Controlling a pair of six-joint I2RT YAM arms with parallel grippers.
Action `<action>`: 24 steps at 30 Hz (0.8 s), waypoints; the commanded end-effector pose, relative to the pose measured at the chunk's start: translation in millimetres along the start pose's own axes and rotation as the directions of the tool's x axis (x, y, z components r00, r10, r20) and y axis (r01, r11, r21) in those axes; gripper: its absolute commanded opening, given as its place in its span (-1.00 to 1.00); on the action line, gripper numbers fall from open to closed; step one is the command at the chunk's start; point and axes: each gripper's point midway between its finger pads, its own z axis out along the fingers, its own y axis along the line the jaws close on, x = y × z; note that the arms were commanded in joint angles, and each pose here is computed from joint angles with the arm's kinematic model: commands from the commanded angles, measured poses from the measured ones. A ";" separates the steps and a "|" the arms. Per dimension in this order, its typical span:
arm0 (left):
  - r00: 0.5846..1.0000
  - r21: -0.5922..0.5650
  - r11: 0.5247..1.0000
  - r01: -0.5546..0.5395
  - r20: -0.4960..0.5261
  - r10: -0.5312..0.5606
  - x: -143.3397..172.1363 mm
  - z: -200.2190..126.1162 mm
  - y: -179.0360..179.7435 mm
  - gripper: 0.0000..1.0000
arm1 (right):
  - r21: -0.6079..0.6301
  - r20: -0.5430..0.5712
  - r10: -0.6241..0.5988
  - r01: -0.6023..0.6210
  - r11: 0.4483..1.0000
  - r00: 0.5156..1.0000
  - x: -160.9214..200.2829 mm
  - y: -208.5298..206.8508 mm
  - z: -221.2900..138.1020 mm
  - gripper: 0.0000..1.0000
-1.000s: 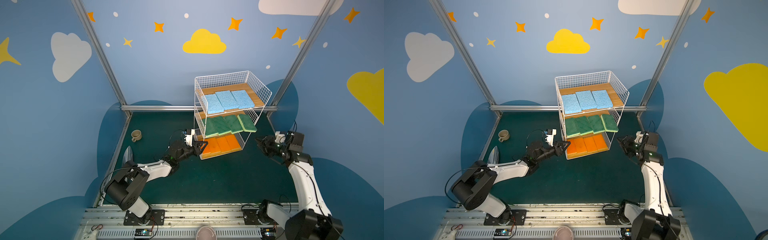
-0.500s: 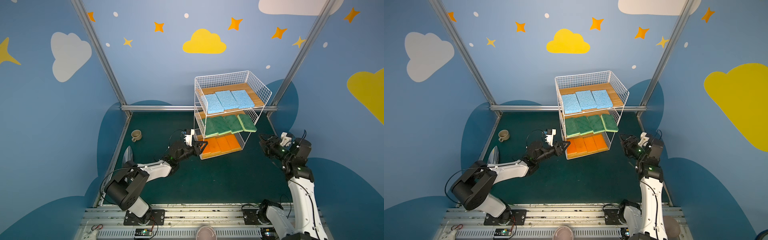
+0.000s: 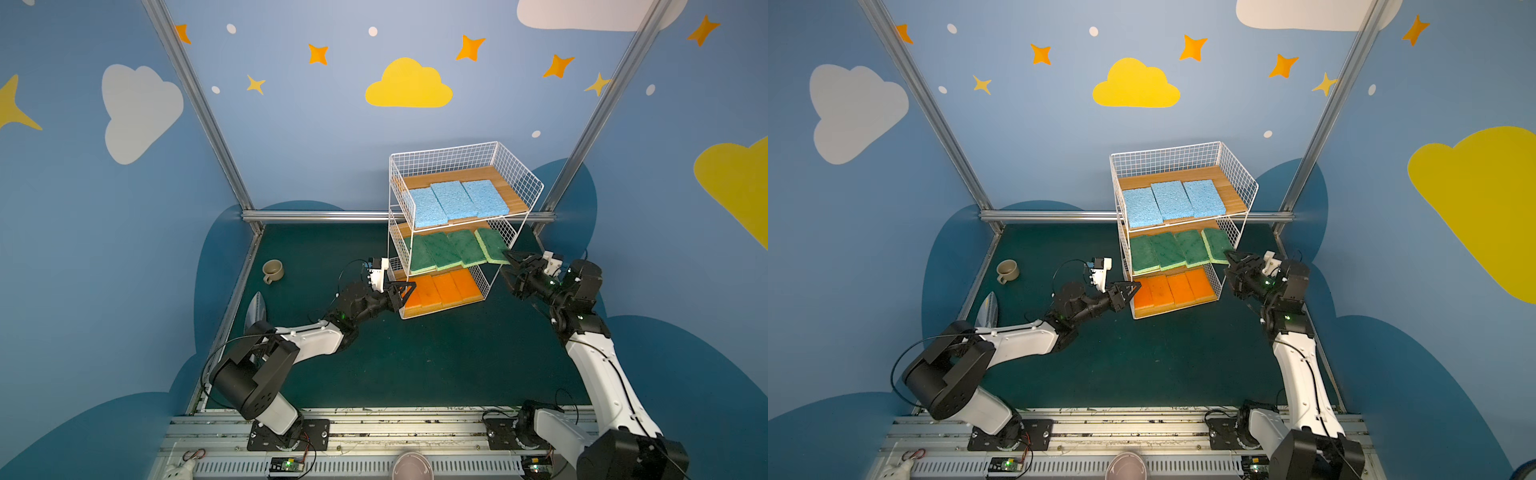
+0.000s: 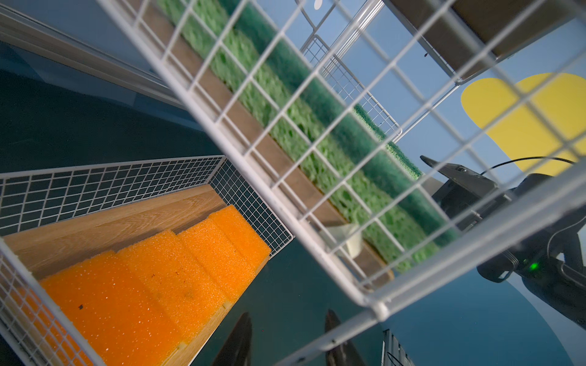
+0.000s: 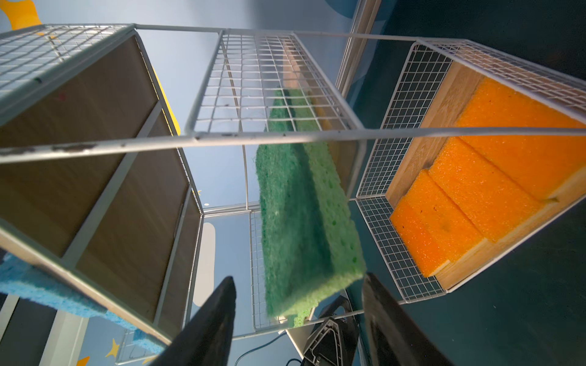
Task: Arrange cleaning sponges on a shelf
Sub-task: Move the cleaning sponge to the shelf.
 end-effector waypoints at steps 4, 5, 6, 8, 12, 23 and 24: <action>1.000 0.055 0.998 0.003 -0.027 -0.001 8.7 4.9 -10.7 -0.25 | -0.012 -0.009 -0.008 0.008 1.000 1.000 -6.0 13.8 11.6 0.12; 1.000 0.055 0.999 0.004 -0.028 -0.003 9.3 5.2 -9.8 -0.25 | -0.008 -0.003 -0.006 0.006 1.000 1.000 -7.3 12.3 12.7 0.08; 1.000 0.054 0.999 0.006 -0.028 -0.005 9.8 5.2 -9.4 -0.25 | -0.005 0.006 -0.007 0.007 1.000 1.000 -9.5 11.6 13.0 0.04; 1.000 0.055 0.998 0.008 -0.028 -0.006 9.7 5.5 -9.4 -0.25 | 0.002 0.020 -0.018 0.018 1.000 1.000 -11.9 12.1 12.5 -0.05; 0.999 0.051 0.999 0.007 -0.031 -0.005 10.8 6.2 -8.0 -0.25 | 0.015 0.038 -0.051 0.050 0.999 0.998 -15.3 16.3 11.5 -0.33; 0.999 0.048 0.998 0.028 -0.037 -0.026 16.5 7.9 -2.5 -0.25 | 0.037 0.070 -0.116 0.114 0.993 0.991 -22.5 18.1 11.7 -0.71; 0.999 0.048 0.998 0.028 -0.039 -0.027 17.2 8.1 -2.3 -0.25 | 0.042 0.066 -0.115 0.113 0.993 0.991 -22.5 16.3 12.8 -0.71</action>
